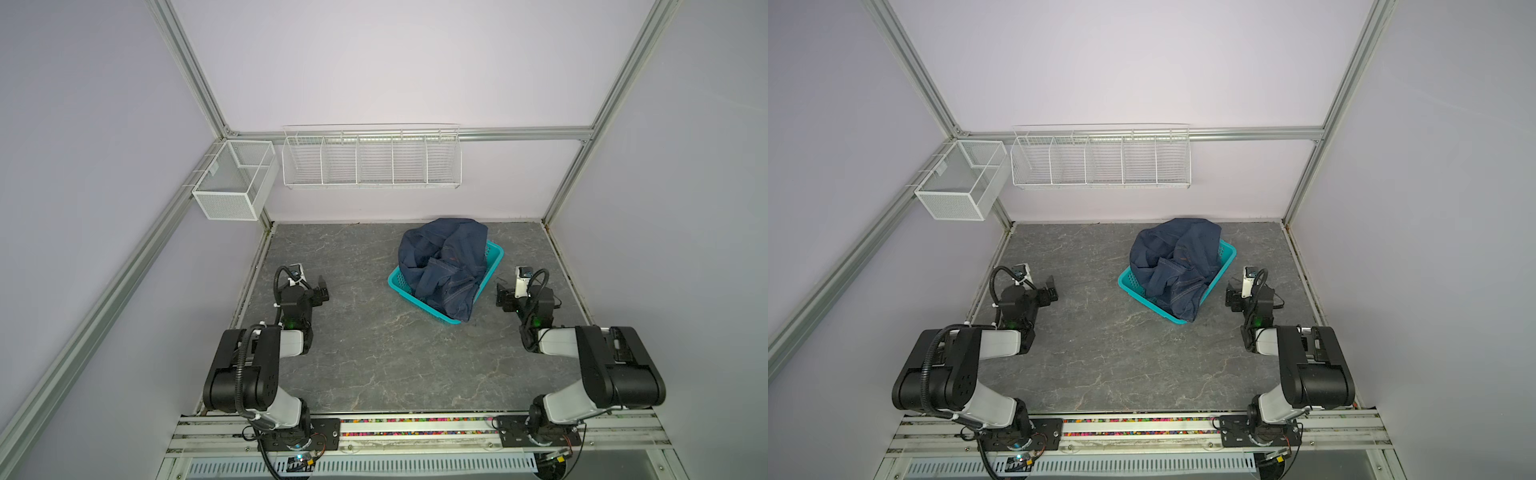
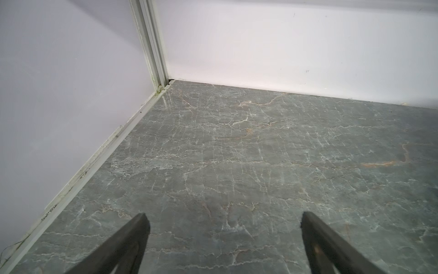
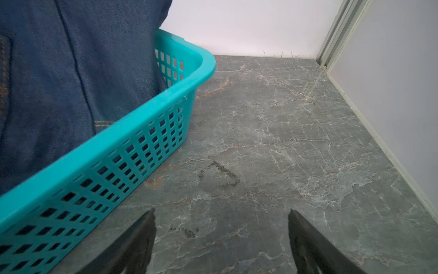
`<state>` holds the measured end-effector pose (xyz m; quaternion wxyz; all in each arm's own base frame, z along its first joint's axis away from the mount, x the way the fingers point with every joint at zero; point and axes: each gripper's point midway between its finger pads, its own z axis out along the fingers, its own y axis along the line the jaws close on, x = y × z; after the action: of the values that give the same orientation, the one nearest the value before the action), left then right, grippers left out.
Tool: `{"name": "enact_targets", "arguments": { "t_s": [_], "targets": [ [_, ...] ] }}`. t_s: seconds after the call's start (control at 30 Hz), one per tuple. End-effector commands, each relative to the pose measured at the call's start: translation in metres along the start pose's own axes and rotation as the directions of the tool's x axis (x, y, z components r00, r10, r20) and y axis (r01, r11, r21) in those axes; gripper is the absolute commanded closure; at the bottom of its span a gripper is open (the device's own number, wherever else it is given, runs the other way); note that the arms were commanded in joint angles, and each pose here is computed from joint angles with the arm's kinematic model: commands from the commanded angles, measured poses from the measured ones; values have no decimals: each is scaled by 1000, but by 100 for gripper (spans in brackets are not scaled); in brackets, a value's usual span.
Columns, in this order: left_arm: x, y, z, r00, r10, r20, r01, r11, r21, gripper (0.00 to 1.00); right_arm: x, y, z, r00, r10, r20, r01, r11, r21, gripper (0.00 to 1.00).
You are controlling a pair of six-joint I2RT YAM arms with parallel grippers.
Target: Fold and stack the trousers
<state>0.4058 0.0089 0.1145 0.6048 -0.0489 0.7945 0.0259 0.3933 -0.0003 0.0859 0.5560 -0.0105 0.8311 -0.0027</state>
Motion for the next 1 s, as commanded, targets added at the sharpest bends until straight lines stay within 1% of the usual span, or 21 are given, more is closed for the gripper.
{"name": "enact_targets", "arguments": {
  "t_s": [0.0,0.77,0.87,0.97],
  "targets": [
    [-1,3,0,1000,11,9,-10,1000,-8,1,-6,-1,0,1000,-9,28,9,1000,-5,12],
    [0,3,0,1000,12,9,-12,1000,-9,1,-7,-1,0,1000,-4,30,5,1000,-9,12],
    [-8,-2,-3,1000,25,18,-25,1000,10,1,-9,-2,-1,999,-4,37,5,1000,-5,12],
    [-26,-10,-11,998,61,11,-61,998,17,1,-17,-9,-5,1000,13,23,-13,999,37,12]
  ]
}}
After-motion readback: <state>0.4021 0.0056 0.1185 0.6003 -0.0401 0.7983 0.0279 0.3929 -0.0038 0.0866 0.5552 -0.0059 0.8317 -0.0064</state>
